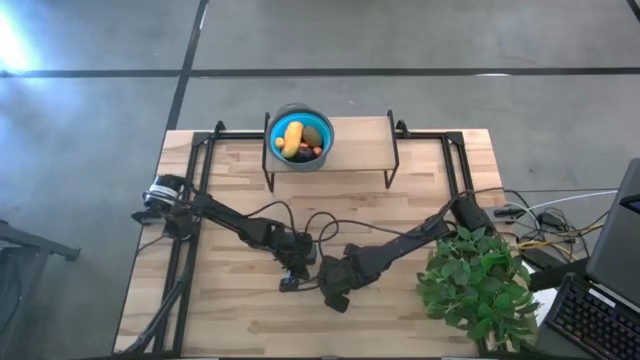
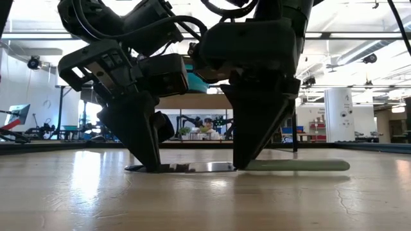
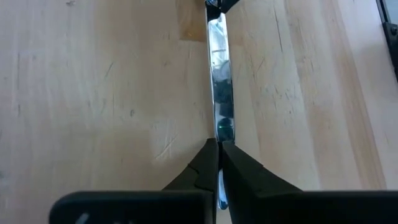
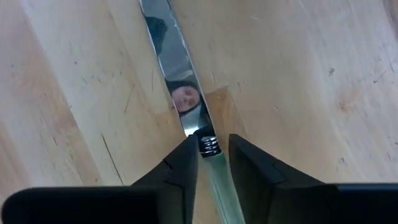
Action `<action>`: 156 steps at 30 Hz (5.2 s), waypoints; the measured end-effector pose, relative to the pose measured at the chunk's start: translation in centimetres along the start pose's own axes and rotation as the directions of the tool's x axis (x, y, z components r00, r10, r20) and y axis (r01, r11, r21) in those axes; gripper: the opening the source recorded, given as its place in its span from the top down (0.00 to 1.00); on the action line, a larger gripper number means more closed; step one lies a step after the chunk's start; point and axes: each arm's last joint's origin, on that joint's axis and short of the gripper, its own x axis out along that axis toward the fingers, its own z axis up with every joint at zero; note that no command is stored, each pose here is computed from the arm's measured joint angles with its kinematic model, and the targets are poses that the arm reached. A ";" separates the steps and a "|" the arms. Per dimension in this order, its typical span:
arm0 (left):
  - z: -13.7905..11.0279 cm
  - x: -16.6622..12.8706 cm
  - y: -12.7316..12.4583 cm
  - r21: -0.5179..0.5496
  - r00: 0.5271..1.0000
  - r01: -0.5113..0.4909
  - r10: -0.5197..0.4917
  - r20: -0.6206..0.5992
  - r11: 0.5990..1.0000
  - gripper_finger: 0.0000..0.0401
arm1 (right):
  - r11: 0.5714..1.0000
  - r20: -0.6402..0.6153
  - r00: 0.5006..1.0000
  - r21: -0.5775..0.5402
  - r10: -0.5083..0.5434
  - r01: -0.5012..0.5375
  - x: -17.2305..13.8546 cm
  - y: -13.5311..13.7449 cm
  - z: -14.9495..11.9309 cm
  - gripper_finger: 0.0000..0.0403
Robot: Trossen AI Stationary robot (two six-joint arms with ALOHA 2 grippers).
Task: Pick & Place Fruit
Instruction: Put the table knife on the shelf
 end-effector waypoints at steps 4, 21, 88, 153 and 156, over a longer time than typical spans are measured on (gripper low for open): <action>0.0 0.0 0.0 -0.004 1.000 0.000 0.000 0.000 1.000 0.96 | 1.000 0.003 1.000 -0.001 0.001 -0.001 -0.1 0.0 0.0 0.71; 0.0 0.0 0.0 -0.004 1.000 -0.002 0.002 0.001 1.000 0.96 | 0.999 -0.146 0.989 -0.039 -0.019 0.013 -0.5 -0.7 -1.0 0.51; 0.2 -0.1 0.2 0.013 1.000 0.023 -0.023 0.012 1.000 0.98 | 0.997 -0.121 0.991 -0.055 -0.054 0.048 0.0 -1.3 -1.2 0.87; -0.4 -15.2 -2.3 -0.023 0.962 -0.261 0.262 0.081 0.965 1.00 | 0.989 0.278 0.953 -0.116 0.119 -0.089 -16.7 -6.6 4.0 0.75; -0.3 -16.3 -2.4 -0.025 0.953 -0.300 0.301 0.036 0.954 1.00 | 0.988 0.298 0.947 -0.130 0.121 -0.085 -17.4 -7.3 4.3 0.77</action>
